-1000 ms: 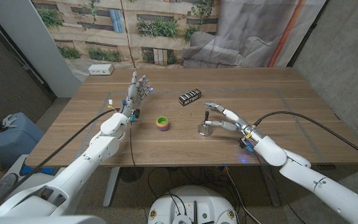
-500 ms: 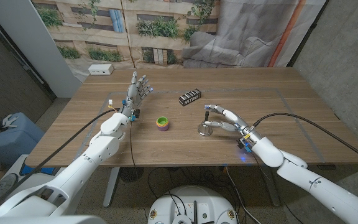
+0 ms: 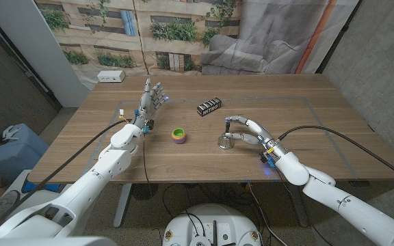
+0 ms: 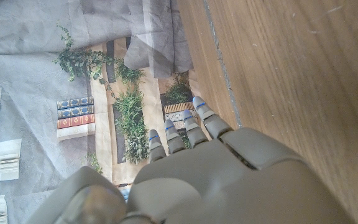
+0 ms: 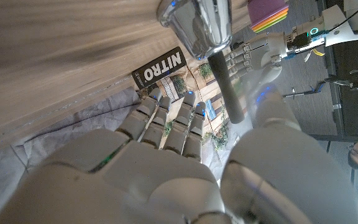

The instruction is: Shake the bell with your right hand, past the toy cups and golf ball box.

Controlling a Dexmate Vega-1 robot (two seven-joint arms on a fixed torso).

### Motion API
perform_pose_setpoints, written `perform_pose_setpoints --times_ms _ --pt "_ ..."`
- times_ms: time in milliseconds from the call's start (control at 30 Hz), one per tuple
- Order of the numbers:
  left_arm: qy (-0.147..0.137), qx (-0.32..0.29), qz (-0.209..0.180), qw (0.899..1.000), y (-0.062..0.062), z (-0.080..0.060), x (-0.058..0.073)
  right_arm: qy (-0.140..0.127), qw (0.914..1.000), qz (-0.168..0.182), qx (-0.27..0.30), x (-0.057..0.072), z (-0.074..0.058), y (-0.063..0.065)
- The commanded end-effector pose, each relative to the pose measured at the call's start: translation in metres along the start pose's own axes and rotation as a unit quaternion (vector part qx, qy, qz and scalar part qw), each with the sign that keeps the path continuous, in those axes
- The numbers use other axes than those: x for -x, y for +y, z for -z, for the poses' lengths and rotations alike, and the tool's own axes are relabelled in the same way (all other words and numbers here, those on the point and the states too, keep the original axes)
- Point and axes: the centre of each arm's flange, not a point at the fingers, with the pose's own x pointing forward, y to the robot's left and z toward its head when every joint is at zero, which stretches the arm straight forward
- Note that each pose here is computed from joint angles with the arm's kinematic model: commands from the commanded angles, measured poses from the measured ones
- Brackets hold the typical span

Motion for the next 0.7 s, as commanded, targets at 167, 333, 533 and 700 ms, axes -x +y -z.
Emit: perform_pose_setpoints --times_ms 167,333,533,700 --pt "0.0 0.0 0.0 1.0 0.0 0.0 0.0001 0.002 0.9997 0.022 0.013 0.002 0.0021 0.001" --pt "0.0 0.0 0.0 1.0 -0.0002 0.0 0.0 -0.002 0.9994 0.03 0.014 0.0005 0.0012 0.002" --pt "0.0 0.0 0.0 1.0 0.0 0.0 0.0001 -0.007 0.9993 0.035 0.014 -0.0019 -0.001 0.0023" --pt "0.0 0.0 0.0 1.0 0.0 0.0 0.0001 -0.01 0.9992 0.035 0.014 -0.0022 -0.0034 0.0028"
